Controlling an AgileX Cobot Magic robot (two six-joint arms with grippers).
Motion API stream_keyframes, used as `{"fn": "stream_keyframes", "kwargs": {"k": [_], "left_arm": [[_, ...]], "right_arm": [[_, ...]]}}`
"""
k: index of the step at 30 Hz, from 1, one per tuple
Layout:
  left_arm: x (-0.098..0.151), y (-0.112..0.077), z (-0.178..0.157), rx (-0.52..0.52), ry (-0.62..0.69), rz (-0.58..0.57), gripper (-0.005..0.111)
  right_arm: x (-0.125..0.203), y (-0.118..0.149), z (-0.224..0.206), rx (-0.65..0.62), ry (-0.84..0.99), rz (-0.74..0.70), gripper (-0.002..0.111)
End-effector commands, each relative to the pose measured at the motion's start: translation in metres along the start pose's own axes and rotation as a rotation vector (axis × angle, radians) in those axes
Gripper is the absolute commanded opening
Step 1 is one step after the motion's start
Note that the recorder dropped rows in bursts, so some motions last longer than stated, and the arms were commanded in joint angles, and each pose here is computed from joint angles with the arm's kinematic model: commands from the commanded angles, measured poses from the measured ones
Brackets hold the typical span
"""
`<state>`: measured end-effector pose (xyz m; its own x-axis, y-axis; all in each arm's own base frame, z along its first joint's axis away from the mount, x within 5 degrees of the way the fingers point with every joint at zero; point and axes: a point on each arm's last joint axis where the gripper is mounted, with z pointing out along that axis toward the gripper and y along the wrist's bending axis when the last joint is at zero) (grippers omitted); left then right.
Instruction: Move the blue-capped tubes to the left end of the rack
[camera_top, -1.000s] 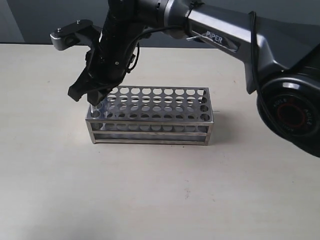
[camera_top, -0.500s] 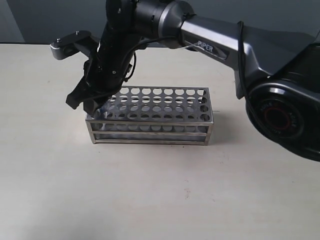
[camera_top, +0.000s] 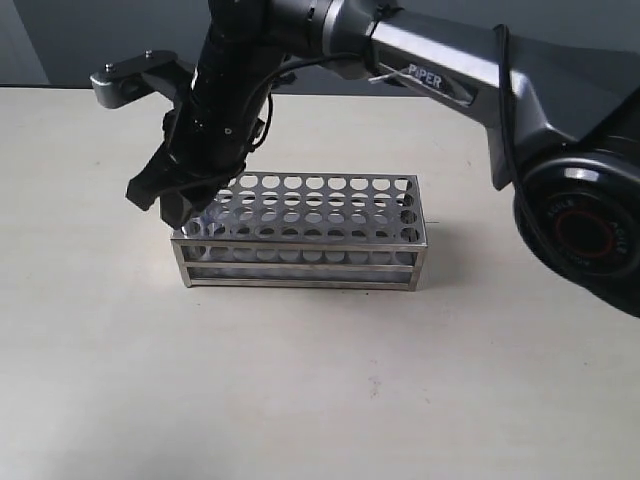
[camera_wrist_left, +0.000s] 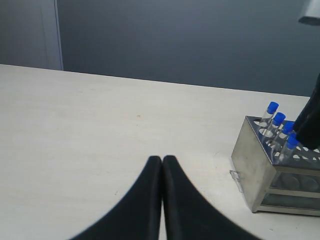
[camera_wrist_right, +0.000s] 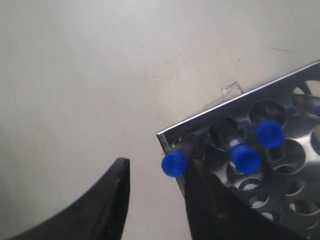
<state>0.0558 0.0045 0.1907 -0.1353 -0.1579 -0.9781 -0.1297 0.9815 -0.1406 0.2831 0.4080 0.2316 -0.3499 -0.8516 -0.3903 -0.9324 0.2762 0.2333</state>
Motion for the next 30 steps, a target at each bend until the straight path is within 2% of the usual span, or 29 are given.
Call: {"fn": "stream_keyframes", "kwargs": {"k": [1,9,15,21,25,27,30], "left_arm": [[-0.001,-0.001,-0.001,0.012,-0.004,0.002,0.001],[-0.001,-0.001,-0.001,0.012,-0.004,0.002,0.001],[-0.001,-0.001,-0.001,0.012,-0.004,0.002,0.001],[-0.001,-0.001,-0.001,0.012,-0.004,0.002,0.001],[-0.001,-0.001,-0.001,0.012,-0.004,0.002,0.001],[-0.001,-0.001,-0.001,0.012,-0.004,0.002,0.001],[-0.001,-0.001,-0.001,0.012,-0.004,0.002,0.001]], "right_arm": [[-0.002,0.004,-0.021,0.035,-0.021,-0.017,0.037],[-0.003,0.005,-0.042,0.102,-0.039,-0.011,0.037],[-0.004,0.013,-0.073,0.152,-0.086,-0.027,0.037],[-0.001,0.023,-0.129,0.309,-0.154,-0.037,0.037],[0.006,0.039,-0.181,0.389,-0.241,-0.053,0.036],[0.012,0.051,-0.209,0.404,-0.301,-0.059,0.028],[0.024,0.070,-0.248,0.416,-0.392,-0.060,0.010]]}}
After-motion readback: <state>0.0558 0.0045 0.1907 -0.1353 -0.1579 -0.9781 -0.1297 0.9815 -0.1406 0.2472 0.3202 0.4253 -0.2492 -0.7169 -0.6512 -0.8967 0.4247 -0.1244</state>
